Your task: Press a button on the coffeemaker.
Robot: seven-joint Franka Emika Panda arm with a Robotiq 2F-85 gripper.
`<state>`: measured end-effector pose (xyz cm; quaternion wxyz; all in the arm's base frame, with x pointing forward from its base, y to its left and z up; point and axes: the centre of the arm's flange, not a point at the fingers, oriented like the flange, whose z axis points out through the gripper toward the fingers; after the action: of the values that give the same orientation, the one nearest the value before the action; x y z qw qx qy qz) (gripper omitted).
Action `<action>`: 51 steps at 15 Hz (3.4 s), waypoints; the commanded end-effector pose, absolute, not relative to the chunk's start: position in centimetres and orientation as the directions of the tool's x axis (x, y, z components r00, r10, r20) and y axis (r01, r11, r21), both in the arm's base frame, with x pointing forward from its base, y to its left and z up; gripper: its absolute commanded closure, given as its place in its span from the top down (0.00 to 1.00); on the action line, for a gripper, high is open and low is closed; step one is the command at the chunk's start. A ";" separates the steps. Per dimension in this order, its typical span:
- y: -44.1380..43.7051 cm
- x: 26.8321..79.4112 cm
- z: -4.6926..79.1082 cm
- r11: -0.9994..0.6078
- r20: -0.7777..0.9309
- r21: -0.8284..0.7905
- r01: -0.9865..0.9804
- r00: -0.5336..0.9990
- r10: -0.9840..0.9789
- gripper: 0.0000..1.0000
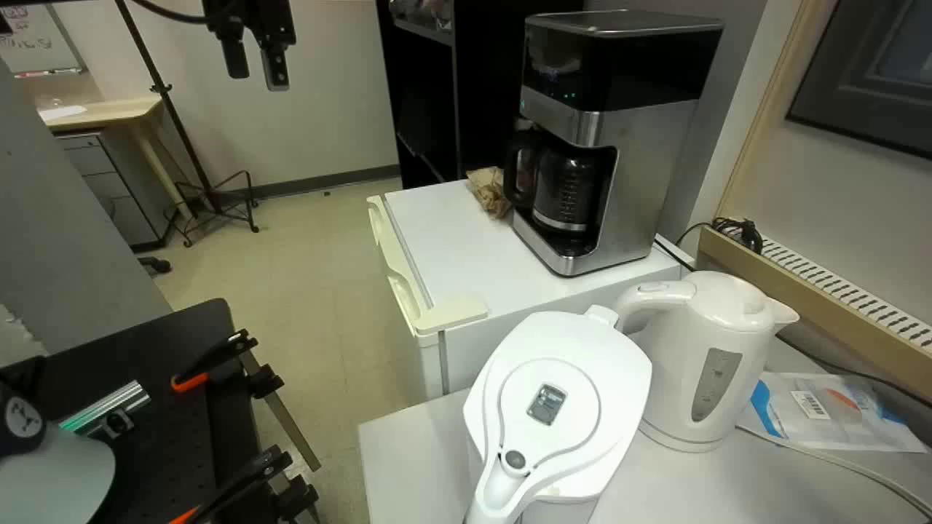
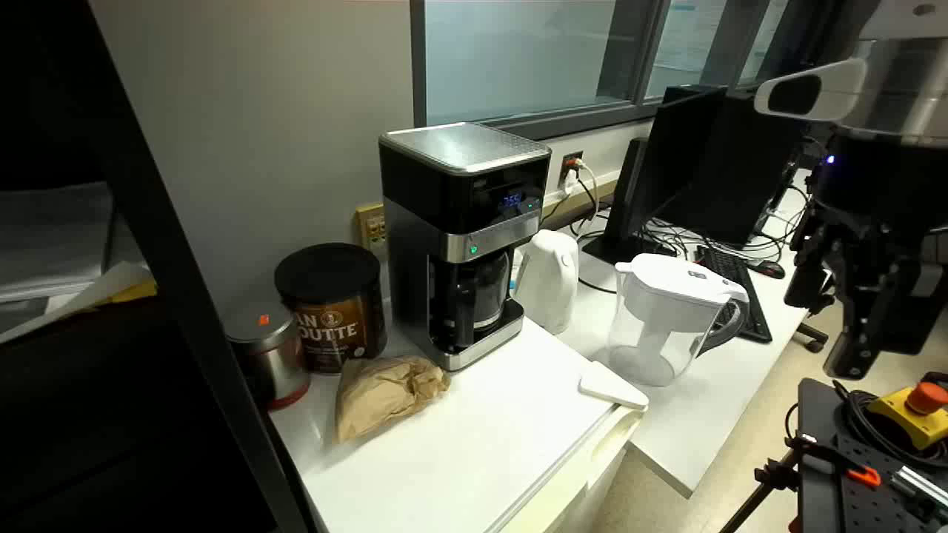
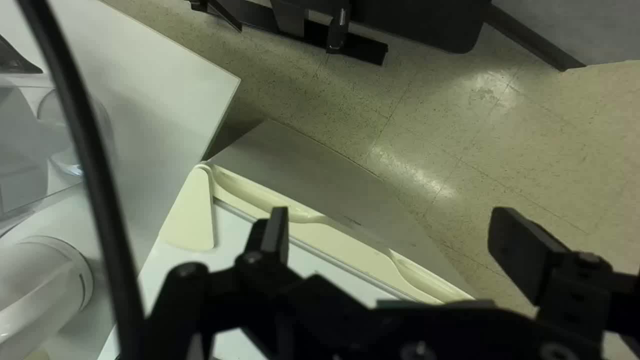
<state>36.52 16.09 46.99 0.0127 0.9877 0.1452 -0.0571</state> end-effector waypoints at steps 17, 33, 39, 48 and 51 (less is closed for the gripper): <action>12.7 42.2 45.1 -0.784 -0.040 0.356 0.508 0.847 0.531 0.73; 10.6 49.5 40.5 -0.628 0.133 0.628 0.460 0.732 0.669 0.00; 10.3 51.8 39.8 -0.627 0.200 0.662 0.411 0.709 0.676 0.00; 9.9 56.1 38.4 -0.647 0.268 0.678 0.349 0.702 0.660 0.00; 9.8 57.3 37.8 -0.653 0.286 0.682 0.328 0.702 0.652 0.00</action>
<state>55.08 9.77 38.59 0.3085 0.8734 0.2877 0.2434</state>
